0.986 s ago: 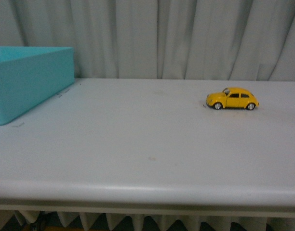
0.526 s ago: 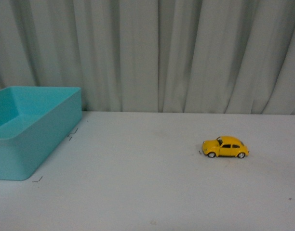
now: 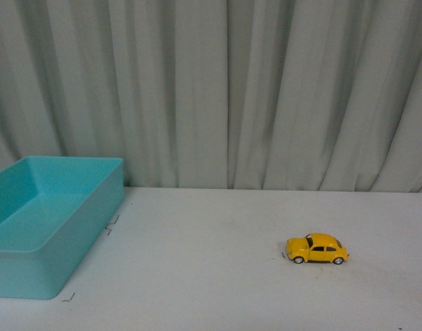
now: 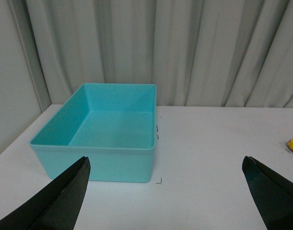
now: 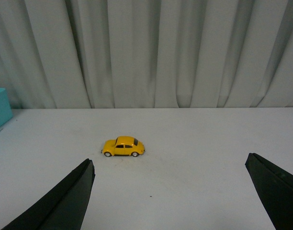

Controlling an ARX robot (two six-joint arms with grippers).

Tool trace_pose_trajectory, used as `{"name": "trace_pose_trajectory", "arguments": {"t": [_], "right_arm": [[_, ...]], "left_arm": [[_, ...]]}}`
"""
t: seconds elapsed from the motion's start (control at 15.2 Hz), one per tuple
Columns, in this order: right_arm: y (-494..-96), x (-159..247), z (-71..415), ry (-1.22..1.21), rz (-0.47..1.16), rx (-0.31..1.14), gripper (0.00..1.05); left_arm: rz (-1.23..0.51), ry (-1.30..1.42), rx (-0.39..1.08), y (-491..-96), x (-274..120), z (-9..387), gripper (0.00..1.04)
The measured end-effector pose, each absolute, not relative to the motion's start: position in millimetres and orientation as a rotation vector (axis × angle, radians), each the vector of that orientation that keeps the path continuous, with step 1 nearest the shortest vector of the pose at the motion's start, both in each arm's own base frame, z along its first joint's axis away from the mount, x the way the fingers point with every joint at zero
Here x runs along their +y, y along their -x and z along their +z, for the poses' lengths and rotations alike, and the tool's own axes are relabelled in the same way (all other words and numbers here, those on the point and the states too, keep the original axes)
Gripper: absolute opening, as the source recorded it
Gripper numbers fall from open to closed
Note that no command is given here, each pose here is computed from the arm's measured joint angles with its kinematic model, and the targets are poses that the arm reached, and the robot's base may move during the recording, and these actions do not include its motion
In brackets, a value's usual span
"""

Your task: Wind up and store yellow beetle toy

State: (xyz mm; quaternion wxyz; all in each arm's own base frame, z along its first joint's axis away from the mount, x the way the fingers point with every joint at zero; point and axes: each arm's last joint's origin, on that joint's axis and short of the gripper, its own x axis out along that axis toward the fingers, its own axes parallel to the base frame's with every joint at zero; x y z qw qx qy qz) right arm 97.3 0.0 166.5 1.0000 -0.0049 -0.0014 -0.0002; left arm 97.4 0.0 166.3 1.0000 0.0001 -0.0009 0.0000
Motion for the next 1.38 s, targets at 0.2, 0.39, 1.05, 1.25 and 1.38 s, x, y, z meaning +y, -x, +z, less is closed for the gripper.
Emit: {"name": "trace_pose_trajectory", "arguments": {"t": [0.2,0.39,1.05,1.25,1.38], "right_arm": [[-97.3,0.0,166.5,0.01,0.0,-0.003,0.98],[-97.3,0.0,166.5,0.01,0.0,-0.003,0.98],[-97.3,0.0,166.5,0.01,0.0,-0.003,0.98],[-97.3,0.0,166.6,0.01,0.0,-0.004,0.98],[-97.2,0.0,166.7,0.01,-0.001,-0.005,0.98]], "left_arm": [[0.0,0.0,-0.002,-97.4,0.0,166.3,0.98],[0.0,0.0,-0.002,-97.4,0.0,166.3,0.98],[0.0,0.0,-0.002,-97.4,0.0,166.3,0.98],[0.0,0.0,-0.001,-97.4,0.0,166.3,0.98],[0.0,0.0,-0.002,-97.4,0.0,166.3,0.98]]}}
